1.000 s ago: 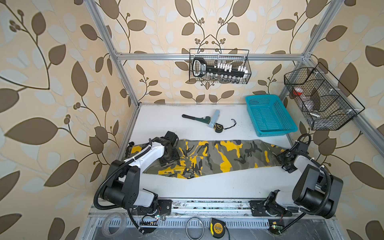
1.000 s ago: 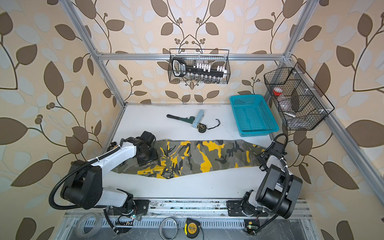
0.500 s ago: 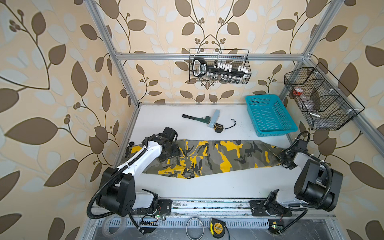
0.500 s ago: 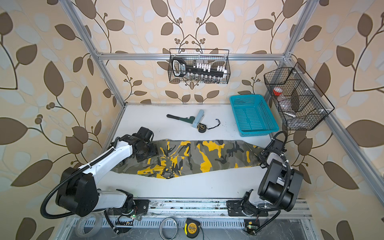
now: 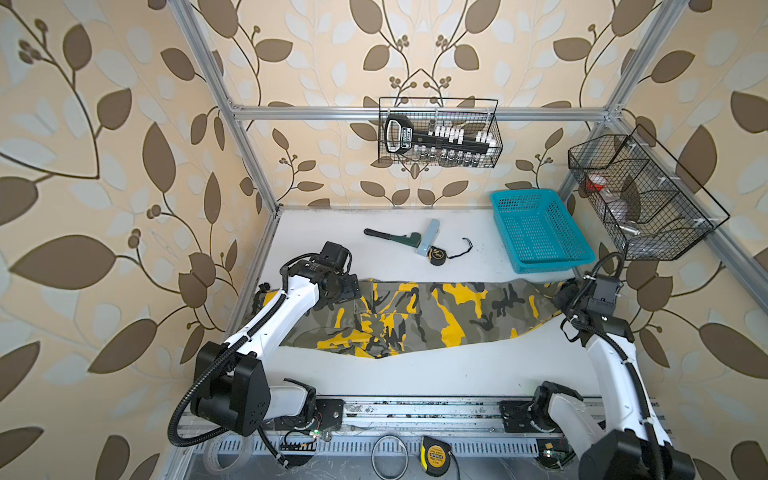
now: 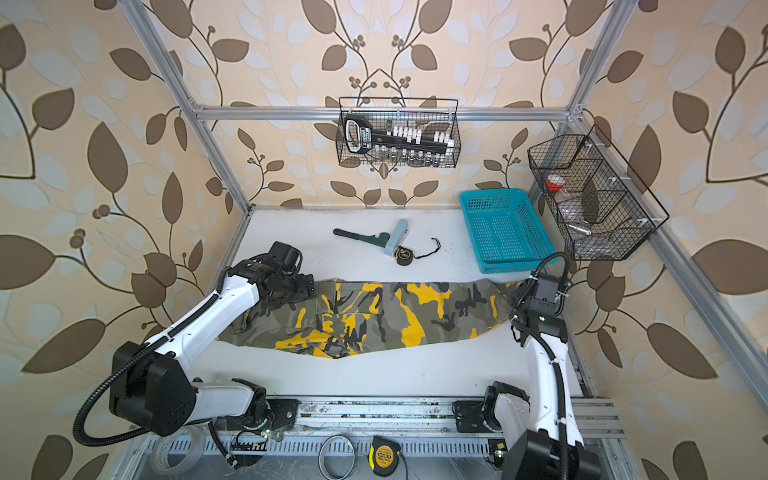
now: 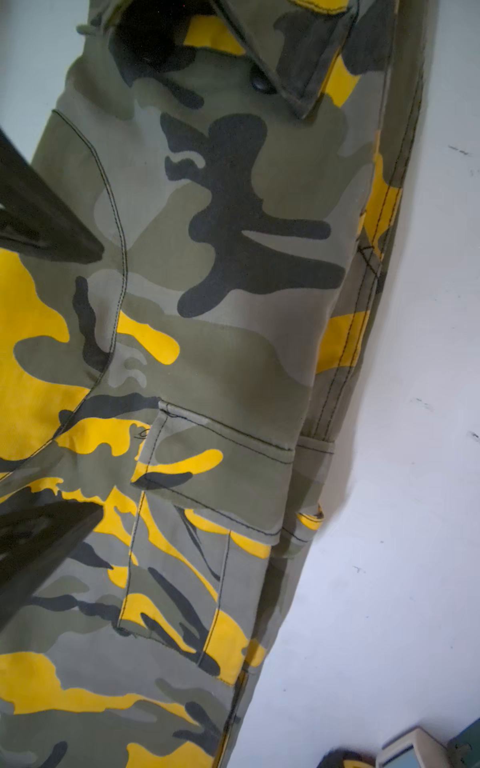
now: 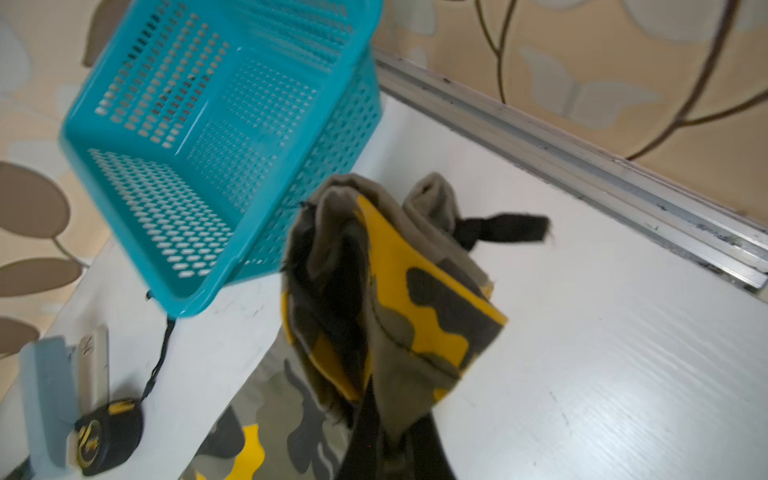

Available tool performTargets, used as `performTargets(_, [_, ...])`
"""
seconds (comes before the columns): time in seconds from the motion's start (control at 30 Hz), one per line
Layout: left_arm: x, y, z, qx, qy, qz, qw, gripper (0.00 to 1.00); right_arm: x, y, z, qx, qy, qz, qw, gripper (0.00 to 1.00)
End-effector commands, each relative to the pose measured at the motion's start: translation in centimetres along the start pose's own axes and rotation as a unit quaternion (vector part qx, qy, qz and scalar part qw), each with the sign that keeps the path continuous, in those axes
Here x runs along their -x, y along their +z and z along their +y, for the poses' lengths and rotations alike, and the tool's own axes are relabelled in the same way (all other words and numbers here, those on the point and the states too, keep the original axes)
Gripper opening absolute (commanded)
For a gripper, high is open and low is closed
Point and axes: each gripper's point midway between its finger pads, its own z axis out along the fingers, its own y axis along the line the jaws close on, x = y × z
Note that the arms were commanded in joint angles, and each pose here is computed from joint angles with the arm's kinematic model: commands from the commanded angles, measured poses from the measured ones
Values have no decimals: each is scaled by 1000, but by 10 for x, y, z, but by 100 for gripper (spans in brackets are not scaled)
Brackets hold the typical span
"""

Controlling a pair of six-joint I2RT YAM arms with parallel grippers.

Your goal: Fold and stack the trousers

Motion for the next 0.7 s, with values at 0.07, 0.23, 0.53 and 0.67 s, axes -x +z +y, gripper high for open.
performTargets(0.07, [7,-6,3,5,7,-4,1000,91,-15,-43,46,23,-57,-12,998,2])
performTargets(0.23, [3,-3,4,2,-5,0,1000,91,-52,-72,111,70,-141,-22,987,3])
performTargets(0.53, [-1,-12,14,8,-16,-12,1000,91,-143,-102,210,148,-224,1,963,5])
performTargets(0.67, [-2,-14,21,15,-28,-16,999,91,-179,-113,238,173,-240,11,955,5])
